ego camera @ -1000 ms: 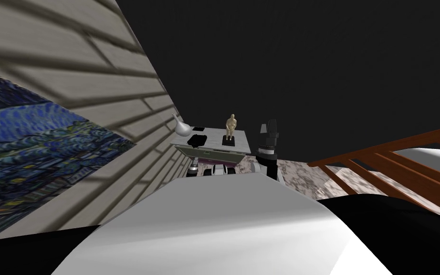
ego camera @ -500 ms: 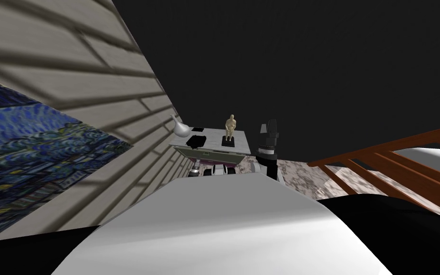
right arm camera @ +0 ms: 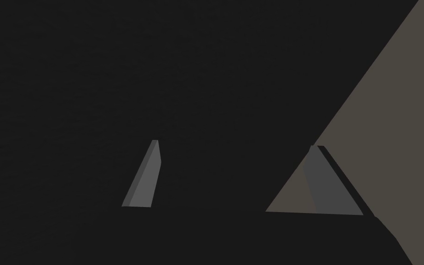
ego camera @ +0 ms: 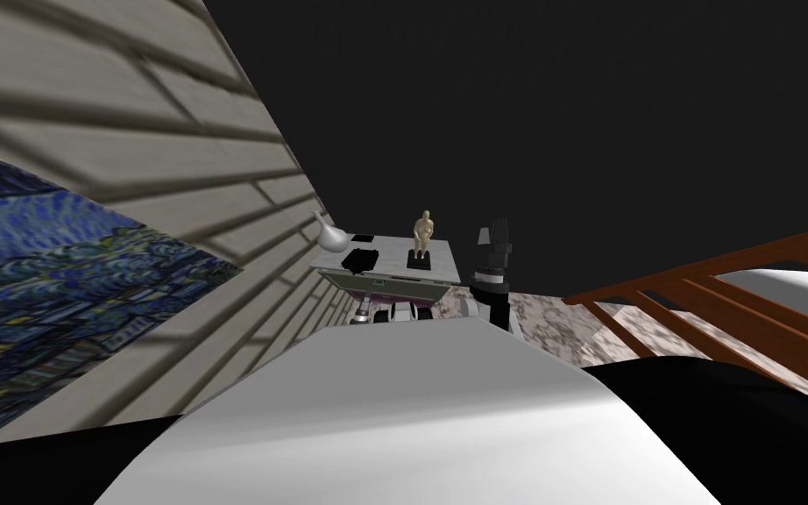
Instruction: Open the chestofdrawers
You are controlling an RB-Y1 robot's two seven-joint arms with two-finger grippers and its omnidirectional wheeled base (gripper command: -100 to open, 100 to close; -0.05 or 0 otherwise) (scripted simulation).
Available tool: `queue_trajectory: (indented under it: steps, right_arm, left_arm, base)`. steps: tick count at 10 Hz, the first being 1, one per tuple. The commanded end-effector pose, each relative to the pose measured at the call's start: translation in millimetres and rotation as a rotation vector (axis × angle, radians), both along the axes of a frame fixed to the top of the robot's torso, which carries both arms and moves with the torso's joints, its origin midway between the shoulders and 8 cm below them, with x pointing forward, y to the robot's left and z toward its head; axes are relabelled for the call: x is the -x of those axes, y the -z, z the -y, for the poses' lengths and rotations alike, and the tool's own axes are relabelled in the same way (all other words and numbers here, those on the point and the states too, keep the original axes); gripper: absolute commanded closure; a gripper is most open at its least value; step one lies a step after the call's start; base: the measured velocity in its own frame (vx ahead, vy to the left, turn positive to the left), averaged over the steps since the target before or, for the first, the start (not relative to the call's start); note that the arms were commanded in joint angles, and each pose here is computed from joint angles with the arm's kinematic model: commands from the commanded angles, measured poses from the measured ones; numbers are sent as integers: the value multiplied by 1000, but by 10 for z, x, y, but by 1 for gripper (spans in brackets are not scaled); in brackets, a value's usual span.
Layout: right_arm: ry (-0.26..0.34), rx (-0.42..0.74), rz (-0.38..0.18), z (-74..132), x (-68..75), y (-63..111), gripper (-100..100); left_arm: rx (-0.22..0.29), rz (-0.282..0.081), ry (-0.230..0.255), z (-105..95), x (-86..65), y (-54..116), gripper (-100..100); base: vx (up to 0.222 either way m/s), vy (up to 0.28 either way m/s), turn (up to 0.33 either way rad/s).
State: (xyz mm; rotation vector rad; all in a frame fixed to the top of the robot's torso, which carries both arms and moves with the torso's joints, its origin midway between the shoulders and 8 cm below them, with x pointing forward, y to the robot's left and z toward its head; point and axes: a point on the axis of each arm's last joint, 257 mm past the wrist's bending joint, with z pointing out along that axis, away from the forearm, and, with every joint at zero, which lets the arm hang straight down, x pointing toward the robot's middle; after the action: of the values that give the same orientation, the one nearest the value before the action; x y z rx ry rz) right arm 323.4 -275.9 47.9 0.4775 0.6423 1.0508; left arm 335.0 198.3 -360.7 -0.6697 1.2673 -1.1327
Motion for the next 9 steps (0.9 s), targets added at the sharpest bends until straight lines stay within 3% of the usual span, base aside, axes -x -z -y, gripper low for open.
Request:
queue_trajectory:
  steps: [1,4,6,9]
  right_arm:
    - [0,0,0,0,0,0,0]
    - [0,0,0,0,0,0,0]
    - [0,0,0,0,0,0,0]
    - [0,0,0,0,0,0,0]
  left_arm:
    - [20,-26,5,146,79,137,-100]
    - [71,-47,6,417,154,224,-100]
    - [71,-48,6,415,147,221,-100]
    - [72,-47,9,467,-81,159,-100]
  base:
    - [4,5,-15]
    - [4,5,-16]
    - [-6,-4,12]
    - [-14,2,8]
